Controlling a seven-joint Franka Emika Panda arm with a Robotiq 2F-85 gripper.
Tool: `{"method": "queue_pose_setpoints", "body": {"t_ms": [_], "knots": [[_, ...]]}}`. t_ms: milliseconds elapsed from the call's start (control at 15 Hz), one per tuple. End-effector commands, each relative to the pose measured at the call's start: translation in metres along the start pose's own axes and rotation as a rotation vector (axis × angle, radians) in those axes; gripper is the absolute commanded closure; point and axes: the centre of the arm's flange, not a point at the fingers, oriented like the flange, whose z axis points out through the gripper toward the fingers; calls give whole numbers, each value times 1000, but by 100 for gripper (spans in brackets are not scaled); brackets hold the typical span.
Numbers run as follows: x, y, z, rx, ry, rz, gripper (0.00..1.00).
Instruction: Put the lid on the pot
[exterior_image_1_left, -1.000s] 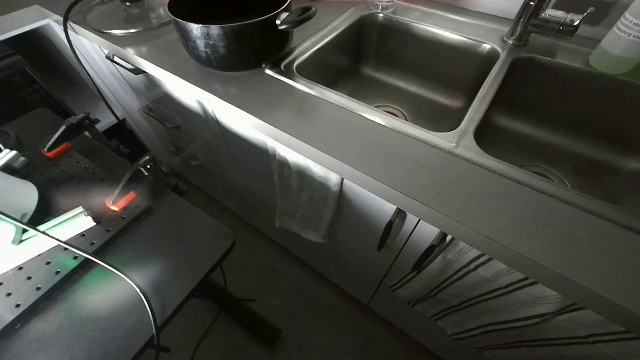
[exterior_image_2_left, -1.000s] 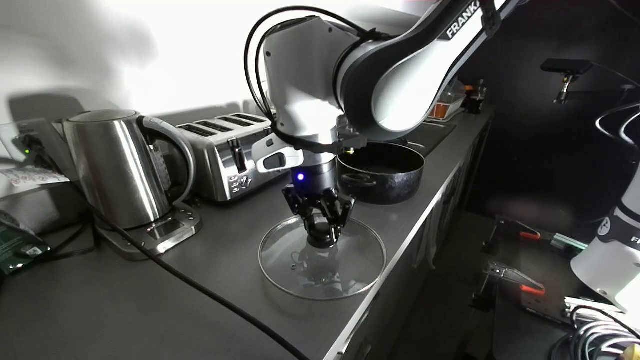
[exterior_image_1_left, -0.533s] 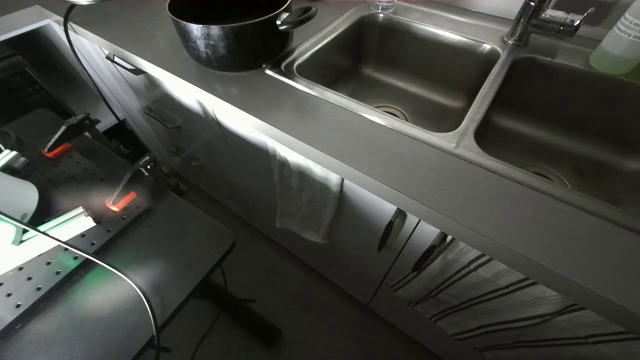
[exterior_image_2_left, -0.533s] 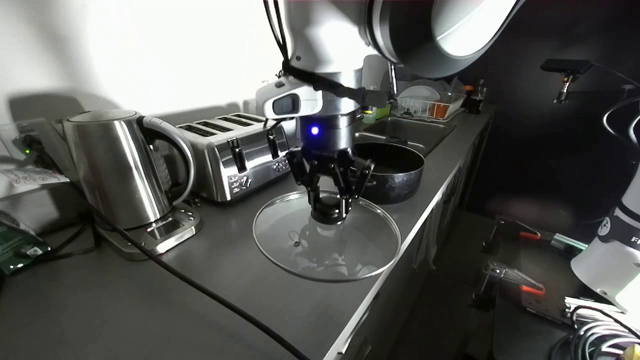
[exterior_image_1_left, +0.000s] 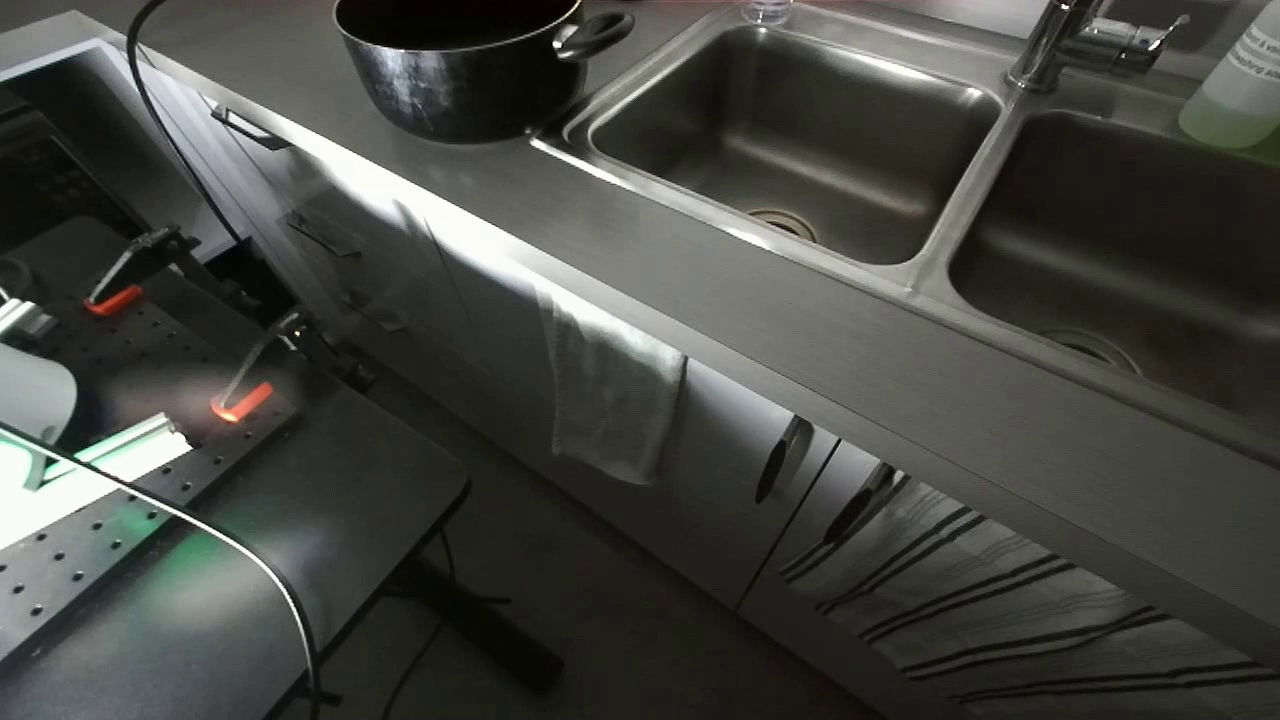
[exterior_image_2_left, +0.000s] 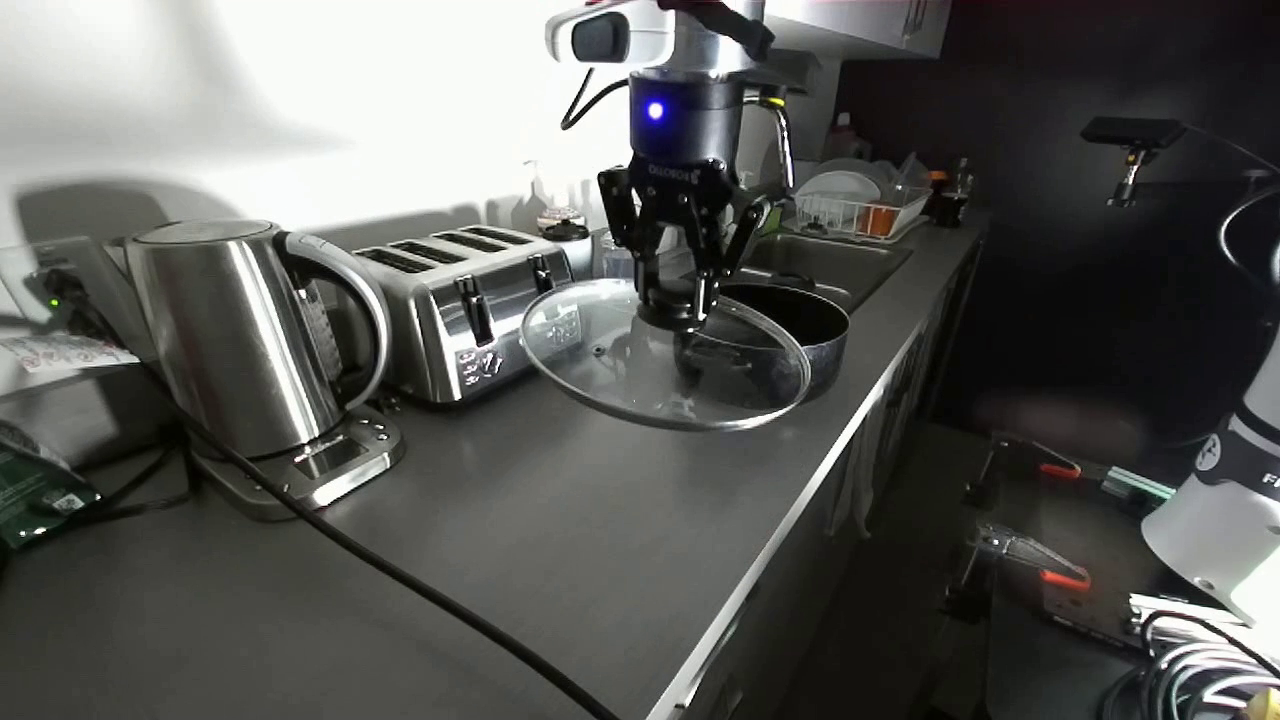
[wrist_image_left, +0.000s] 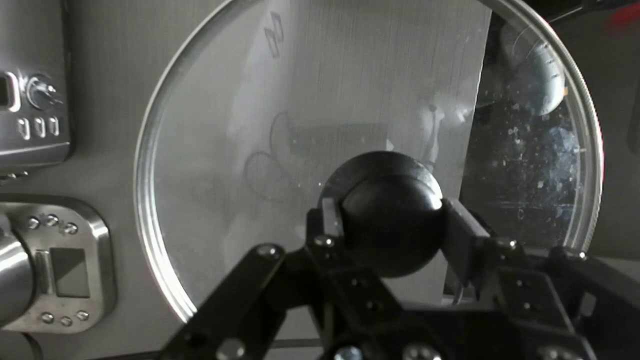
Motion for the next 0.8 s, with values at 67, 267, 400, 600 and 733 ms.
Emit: {"method": "queue_pose_setpoints", "body": {"t_ms": [67, 267, 400, 600, 733], "knots": [[-51, 19, -21, -7, -18, 179, 74], [-89, 34, -17, 8, -27, 302, 74], [-115, 43, -13, 20, -30, 384, 74], [-154, 55, -5, 47, -28, 511, 74], [-180, 62, 1, 68, -18, 599, 74]]}}
